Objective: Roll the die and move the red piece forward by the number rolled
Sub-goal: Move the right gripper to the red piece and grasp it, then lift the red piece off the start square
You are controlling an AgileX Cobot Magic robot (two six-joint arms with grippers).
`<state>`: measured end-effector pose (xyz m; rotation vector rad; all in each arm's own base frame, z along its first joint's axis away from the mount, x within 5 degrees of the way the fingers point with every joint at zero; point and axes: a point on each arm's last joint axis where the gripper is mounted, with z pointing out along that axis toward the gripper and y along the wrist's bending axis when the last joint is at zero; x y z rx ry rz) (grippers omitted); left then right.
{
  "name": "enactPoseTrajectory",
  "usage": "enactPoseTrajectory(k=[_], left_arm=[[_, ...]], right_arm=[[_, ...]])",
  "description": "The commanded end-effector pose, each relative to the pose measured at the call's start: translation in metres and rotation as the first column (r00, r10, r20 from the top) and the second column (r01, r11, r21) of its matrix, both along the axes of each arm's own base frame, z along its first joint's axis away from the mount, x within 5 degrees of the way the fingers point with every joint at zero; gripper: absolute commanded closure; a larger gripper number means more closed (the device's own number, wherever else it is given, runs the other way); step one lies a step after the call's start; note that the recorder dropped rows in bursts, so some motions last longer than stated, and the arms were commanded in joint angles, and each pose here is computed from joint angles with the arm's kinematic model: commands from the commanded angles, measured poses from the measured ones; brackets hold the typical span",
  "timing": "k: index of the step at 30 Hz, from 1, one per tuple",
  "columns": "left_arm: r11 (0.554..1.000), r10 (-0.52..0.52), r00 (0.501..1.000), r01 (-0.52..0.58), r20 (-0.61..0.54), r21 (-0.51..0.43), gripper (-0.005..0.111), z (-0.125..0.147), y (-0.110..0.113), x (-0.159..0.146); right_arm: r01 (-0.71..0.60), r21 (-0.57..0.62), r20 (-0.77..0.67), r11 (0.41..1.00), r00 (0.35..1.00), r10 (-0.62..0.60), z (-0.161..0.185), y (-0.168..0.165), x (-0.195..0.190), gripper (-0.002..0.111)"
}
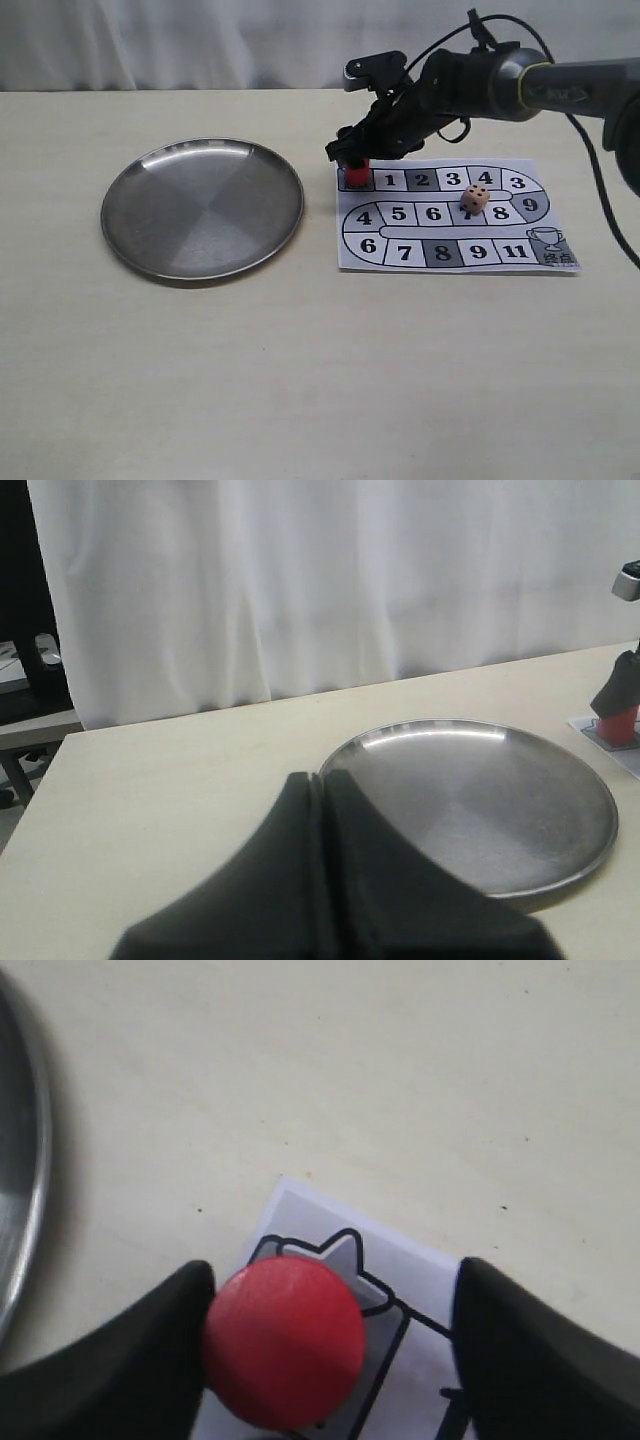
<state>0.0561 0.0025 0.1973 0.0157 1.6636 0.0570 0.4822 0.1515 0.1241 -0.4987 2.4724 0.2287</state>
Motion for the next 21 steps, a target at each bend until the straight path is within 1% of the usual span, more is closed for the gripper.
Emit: enactPoseTrajectory(k=[1, 4, 11, 13, 16, 18, 21], left_arm=[[1.000, -0.004, 1.000, 0.004, 0.008, -0.001, 0.107, 0.000, 0.000, 0.000], [1.000, -0.004, 1.000, 0.004, 0.008, -0.001, 0.107, 0.000, 0.000, 0.000], [1.000, -0.004, 1.000, 0.004, 0.008, -0.001, 0.107, 0.000, 0.000, 0.000], [1.000, -0.004, 1.000, 0.004, 0.008, -0.001, 0.107, 0.000, 0.000, 0.000], [1.000, -0.004, 1.000, 0.004, 0.008, -0.001, 0.107, 0.000, 0.000, 0.000], [1.000, -0.004, 1.000, 0.004, 0.008, -0.001, 0.107, 0.000, 0.000, 0.000], [1.000, -0.004, 1.000, 0.004, 0.008, -0.001, 0.107, 0.000, 0.000, 0.000]], right_arm=[[-0.010, 0.020, 0.028, 1.000, 1.000, 0.009, 0.005, 0.006, 0.001, 0.069], [-0.007, 0.022, 0.037, 1.000, 0.999, 0.006, 0.005, 0.006, 0.002, 0.082], [-0.007, 0.022, 0.025, 1.000, 1.000, 0.006, 0.005, 0.006, 0.001, 0.102], [-0.018, 0.018, -0.020, 1.000, 1.000, 0.018, 0.003, 0.006, -0.003, 0.104], [-0.035, 0.007, -0.043, 0.999, 0.998, 0.035, 0.010, 0.006, -0.006, 0.104], [-0.040, 0.005, -0.035, 0.999, 0.999, 0.041, 0.021, 0.004, -0.008, 0.104], [-0.050, -0.007, 0.012, 0.999, 0.999, 0.050, 0.047, 0.000, -0.009, 0.104]])
